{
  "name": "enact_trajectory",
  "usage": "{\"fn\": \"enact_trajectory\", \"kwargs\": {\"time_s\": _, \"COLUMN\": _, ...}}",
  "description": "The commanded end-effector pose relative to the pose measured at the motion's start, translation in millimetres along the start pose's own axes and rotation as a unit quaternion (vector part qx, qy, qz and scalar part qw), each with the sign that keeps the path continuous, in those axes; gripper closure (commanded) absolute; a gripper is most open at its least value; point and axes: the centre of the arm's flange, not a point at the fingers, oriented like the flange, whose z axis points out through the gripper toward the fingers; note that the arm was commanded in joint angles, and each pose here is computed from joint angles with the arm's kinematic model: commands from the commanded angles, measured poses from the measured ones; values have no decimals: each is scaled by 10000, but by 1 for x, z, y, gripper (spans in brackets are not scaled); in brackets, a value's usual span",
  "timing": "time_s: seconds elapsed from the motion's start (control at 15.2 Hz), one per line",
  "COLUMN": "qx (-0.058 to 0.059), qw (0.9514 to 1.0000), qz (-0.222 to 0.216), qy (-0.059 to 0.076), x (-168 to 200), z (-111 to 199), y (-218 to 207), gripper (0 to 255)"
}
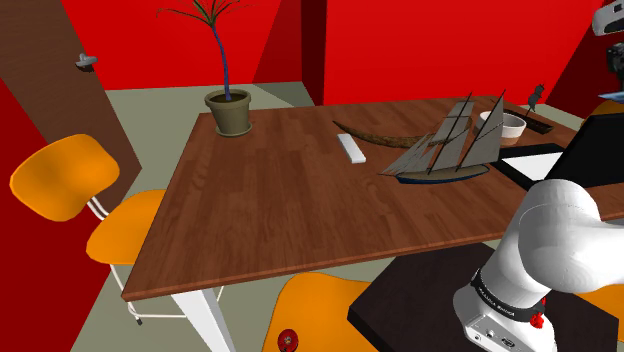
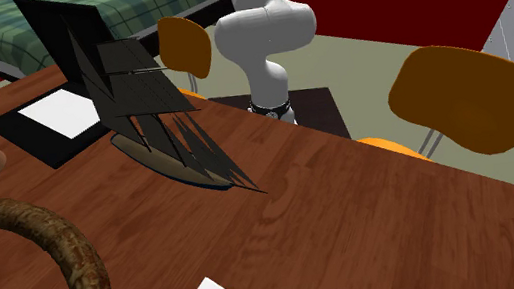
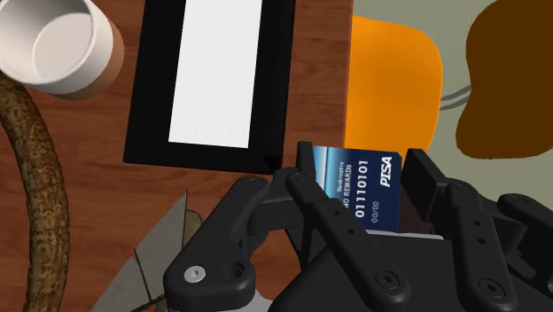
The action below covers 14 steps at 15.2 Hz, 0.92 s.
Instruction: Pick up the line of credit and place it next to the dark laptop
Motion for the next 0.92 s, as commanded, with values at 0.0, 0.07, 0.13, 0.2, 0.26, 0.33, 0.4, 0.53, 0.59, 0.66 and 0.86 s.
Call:
{"fn": "enact_trajectory", "kwargs": {"time_s": 0.0, "qx": 4, "qw": 10000, "qz": -2, "qy": -9, "x": -23, "z": 14, "y": -3, "gripper": 255}}
{"fn": "enact_trajectory", "kwargs": {"time_s": 0.07, "qx": 4, "qw": 10000, "qz": -2, "qy": -9, "x": -34, "z": 22, "y": -5, "gripper": 255}}
{"fn": "enact_trajectory", "kwargs": {"time_s": 0.13, "qx": 4, "qw": 10000, "qz": -2, "qy": -9, "x": -45, "z": 29, "y": -7, "gripper": 255}}
{"fn": "enact_trajectory", "kwargs": {"time_s": 0.2, "qx": 4, "qw": 10000, "qz": -2, "qy": -9, "x": -56, "z": 36, "y": -9, "gripper": 255}}
{"fn": "enact_trajectory", "kwargs": {"time_s": 0.26, "qx": 4, "qw": 10000, "qz": -2, "qy": -9, "x": -67, "z": 43, "y": -11, "gripper": 255}}
{"fn": "enact_trajectory", "kwargs": {"time_s": 0.33, "qx": 4, "qw": 10000, "qz": -2, "qy": -9, "x": -78, "z": 50, "y": -13, "gripper": 255}}
{"fn": "enact_trajectory", "kwargs": {"time_s": 0.4, "qx": 4, "qw": 10000, "qz": -2, "qy": -9, "x": -89, "z": 57, "y": -15, "gripper": 255}}
{"fn": "enact_trajectory", "kwargs": {"time_s": 0.53, "qx": 4, "qw": 10000, "qz": -2, "qy": -9, "x": -91, "z": 65, "y": -16, "gripper": 255}}
{"fn": "enact_trajectory", "kwargs": {"time_s": 0.59, "qx": 4, "qw": 10000, "qz": -2, "qy": -9, "x": -88, "z": 69, "y": -16, "gripper": 255}}
{"fn": "enact_trajectory", "kwargs": {"time_s": 0.66, "qx": 4, "qw": 10000, "qz": -2, "qy": -9, "x": -85, "z": 74, "y": -16, "gripper": 255}}
{"fn": "enact_trajectory", "kwargs": {"time_s": 0.86, "qx": 4, "qw": 10000, "qz": -2, "qy": -9, "x": -77, "z": 87, "y": -16, "gripper": 255}}
